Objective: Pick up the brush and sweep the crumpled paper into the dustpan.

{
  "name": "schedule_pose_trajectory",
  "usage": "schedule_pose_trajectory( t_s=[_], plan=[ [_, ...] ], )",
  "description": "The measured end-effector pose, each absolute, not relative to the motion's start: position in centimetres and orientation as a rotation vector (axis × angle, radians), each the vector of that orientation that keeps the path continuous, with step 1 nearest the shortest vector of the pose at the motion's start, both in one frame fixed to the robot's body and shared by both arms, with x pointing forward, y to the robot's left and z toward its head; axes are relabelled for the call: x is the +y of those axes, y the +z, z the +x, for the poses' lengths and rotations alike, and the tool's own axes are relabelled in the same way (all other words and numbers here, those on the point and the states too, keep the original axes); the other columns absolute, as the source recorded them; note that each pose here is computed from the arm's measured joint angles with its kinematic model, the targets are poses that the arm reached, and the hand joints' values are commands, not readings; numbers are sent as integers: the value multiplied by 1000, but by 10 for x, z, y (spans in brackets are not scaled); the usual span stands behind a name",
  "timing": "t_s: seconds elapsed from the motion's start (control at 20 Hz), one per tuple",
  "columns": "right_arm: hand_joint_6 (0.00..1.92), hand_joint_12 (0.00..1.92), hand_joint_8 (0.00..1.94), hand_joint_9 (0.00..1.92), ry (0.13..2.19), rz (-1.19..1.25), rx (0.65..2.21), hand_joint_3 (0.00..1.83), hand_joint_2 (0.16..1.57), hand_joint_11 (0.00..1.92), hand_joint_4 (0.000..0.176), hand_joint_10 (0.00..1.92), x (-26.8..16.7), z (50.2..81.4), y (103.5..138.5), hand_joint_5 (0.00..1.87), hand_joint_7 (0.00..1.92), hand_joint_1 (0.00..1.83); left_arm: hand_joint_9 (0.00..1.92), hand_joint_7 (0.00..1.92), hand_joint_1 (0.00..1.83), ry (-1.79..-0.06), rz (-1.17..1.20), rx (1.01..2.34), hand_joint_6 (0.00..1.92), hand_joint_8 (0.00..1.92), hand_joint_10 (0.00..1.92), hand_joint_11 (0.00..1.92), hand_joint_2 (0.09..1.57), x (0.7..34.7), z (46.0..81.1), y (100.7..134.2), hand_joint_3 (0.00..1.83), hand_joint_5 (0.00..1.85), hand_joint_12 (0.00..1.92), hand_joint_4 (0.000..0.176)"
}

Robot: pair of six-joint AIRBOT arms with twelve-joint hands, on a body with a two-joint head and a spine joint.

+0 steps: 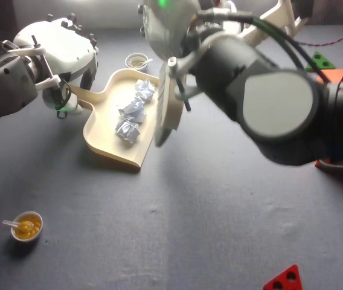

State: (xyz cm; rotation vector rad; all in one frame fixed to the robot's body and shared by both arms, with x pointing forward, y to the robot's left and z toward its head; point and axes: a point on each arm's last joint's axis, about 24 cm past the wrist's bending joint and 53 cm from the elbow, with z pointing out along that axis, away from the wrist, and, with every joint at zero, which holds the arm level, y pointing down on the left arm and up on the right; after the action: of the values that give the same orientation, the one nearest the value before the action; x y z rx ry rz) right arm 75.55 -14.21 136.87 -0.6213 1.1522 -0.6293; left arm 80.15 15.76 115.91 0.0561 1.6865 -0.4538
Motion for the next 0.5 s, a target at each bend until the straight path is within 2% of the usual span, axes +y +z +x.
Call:
schedule_pose_trajectory(
  t_s=[0.15, 0.3, 0.5],
  plan=[
    [1921, 1921, 1941, 1286, -640, -652, 1178, 0, 1164, 1240, 176, 1921, -132, 766, 1335, 1052, 1228, 1365, 341, 405, 1139, -454, 53, 1688, 778, 1, 0, 72, 1064, 158, 801, 1159, 1, 1101, 549, 0],
    [1921, 1921, 1941, 1285, -653, -561, 1181, 1, 1171, 1237, 176, 1921, -147, 775, 1341, 1048, 1220, 1381, 346, 408, 1143, -452, 52, 1686, 756, 2, 4, 90, 1060, 159, 802, 1159, 0, 1114, 547, 0],
    [1921, 1921, 1941, 1268, -594, -500, 1184, 0, 1174, 1217, 176, 1921, -145, 774, 1345, 1024, 1204, 1362, 348, 423, 1128, -453, 50, 1685, 756, 1, 1, 111, 1059, 159, 802, 1159, 1, 1114, 552, 0]
  ],
)
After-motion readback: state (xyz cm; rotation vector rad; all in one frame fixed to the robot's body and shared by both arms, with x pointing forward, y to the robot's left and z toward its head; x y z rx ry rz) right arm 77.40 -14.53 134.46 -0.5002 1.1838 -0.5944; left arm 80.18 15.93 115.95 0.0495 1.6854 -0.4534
